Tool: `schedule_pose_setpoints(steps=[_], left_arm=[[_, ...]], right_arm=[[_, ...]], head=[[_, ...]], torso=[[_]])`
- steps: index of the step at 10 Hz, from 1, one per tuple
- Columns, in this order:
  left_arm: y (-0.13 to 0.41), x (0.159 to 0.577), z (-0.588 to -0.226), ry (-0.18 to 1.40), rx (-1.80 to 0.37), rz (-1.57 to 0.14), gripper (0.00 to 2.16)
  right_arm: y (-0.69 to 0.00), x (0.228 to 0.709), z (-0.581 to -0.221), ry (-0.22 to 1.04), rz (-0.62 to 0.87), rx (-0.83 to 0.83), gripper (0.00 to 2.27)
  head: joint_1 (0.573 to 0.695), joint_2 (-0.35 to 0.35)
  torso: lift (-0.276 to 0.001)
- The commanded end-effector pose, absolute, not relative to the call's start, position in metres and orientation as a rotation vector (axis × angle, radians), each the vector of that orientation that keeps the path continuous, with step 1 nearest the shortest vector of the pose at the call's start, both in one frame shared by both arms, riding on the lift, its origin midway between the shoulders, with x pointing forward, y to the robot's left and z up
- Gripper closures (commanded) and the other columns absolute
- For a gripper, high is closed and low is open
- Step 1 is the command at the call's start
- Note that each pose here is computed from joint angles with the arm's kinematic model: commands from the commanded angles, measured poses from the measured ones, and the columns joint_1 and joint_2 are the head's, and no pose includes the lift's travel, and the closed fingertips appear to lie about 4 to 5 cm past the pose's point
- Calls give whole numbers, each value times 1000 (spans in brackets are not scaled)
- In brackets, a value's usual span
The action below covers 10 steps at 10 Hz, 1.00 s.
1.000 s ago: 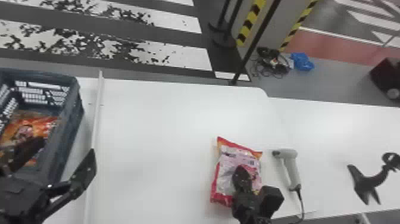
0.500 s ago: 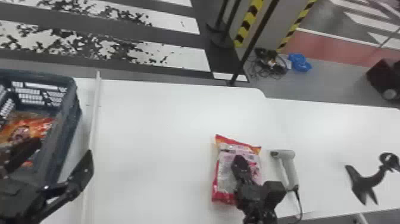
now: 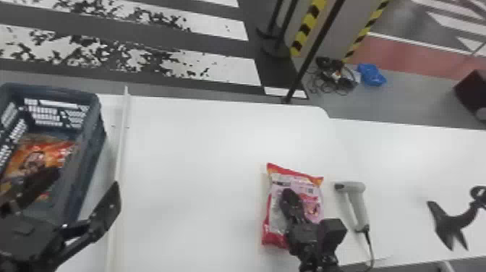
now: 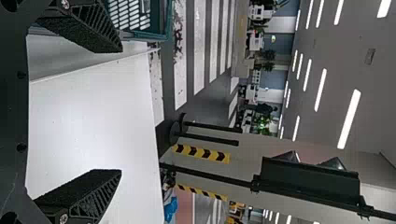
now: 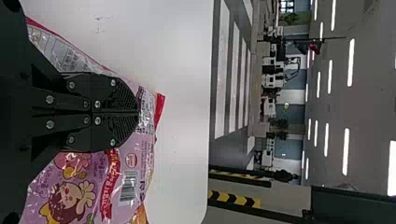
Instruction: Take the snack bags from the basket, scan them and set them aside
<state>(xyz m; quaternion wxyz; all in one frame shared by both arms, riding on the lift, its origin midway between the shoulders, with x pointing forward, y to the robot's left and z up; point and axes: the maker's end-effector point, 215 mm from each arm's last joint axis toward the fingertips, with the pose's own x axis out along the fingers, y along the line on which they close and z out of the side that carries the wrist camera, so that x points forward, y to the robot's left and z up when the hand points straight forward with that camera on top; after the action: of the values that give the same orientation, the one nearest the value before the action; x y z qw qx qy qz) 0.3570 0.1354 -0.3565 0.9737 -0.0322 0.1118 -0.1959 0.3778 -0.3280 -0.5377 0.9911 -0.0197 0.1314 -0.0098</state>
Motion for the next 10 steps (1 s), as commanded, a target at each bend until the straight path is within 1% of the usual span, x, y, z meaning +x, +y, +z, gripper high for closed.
schedule_pose_setpoints(steps=[1,5,9,10], left_arm=[[136,357,-356,226,-68,-395,73],[136,359,-357,222,-73,-393,73],[139,362,-357,216,-78,-389,73],[138,363,-357,215,-81,-392,73]], right_arm=[[-322,374,-545,280,9,-38,2256],[-316,351,-558,315,65,-54,2256],[-307,319,-561,321,128,-79,2256],[-307,320,-552,292,135,-87,2256]], head=[[695,-297],[695,-284],[695,-282],[695,-281]], torso=[[-75],[-75],[-75],[-75]])
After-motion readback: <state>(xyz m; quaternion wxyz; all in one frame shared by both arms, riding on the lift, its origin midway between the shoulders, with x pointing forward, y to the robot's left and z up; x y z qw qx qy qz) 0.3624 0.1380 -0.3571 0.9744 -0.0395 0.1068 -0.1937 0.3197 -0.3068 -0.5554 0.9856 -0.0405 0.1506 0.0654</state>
